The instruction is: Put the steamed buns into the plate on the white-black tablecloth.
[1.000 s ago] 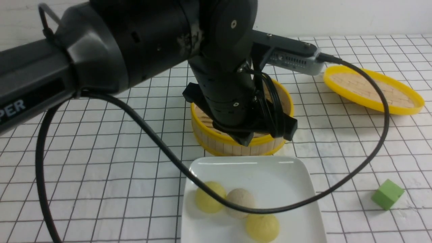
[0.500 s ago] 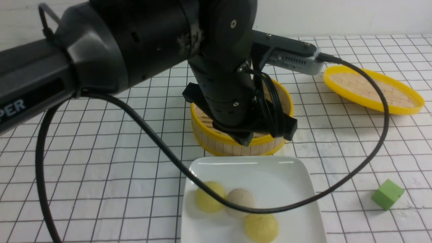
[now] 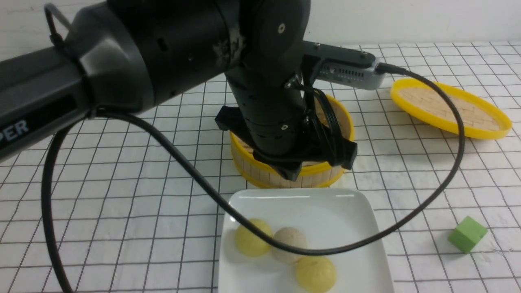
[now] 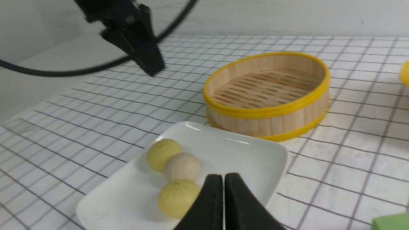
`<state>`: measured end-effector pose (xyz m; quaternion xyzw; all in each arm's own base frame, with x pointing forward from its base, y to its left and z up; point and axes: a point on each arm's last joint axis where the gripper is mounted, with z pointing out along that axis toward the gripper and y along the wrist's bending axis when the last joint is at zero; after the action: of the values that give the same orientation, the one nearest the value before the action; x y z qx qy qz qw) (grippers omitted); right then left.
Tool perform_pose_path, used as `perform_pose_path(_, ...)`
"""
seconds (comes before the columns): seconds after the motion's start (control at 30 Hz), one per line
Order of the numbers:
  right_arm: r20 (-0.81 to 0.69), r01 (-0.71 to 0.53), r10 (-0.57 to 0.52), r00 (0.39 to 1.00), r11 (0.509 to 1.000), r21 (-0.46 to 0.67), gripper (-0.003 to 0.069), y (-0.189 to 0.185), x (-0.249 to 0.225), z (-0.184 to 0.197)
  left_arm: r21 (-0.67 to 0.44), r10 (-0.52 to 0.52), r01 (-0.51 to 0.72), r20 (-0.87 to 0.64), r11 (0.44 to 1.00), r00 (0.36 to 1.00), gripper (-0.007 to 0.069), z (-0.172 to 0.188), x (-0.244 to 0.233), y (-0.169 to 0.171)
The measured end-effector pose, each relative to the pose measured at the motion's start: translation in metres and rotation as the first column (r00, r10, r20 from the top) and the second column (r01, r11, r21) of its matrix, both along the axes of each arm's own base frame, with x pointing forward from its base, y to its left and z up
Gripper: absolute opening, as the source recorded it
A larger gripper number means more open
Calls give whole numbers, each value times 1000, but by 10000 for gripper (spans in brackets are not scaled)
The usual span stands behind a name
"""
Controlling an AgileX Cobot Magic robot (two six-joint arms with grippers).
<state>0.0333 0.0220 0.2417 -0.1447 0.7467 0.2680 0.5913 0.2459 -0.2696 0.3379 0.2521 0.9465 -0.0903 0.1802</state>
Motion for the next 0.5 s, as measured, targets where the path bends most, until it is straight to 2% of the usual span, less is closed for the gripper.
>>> perform_pose_path(0.13, -77, 158, -164, 984, 985, -70, 34, -2, 10, -40, -12, 1, -1, 35, 1000, 999, 19, 18, -8, 11)
perform_pose_path(0.17, -81, 166, -172, 982, 983, -74, 34, -3, 10, -41, -11, 0, 1, 37, 1000, 999, 19, 19, -8, 12)
perform_pose_path(0.2, -118, 234, -245, 962, 967, -102, 36, -5, 13, -56, -16, -5, 6, 75, 1000, 997, 20, 31, -13, 20)
perform_pose_path(0.27, -150, 296, -314, 937, 946, -131, 38, -8, 15, -70, -6, -7, 8, 126, 1000, 992, 20, 45, -19, 32)
perform_pose_path(0.5, -126, 482, -494, 860, 868, -118, 44, -18, 18, -70, -7, 26, -25, 324, 1000, 946, 22, 94, -45, 80)
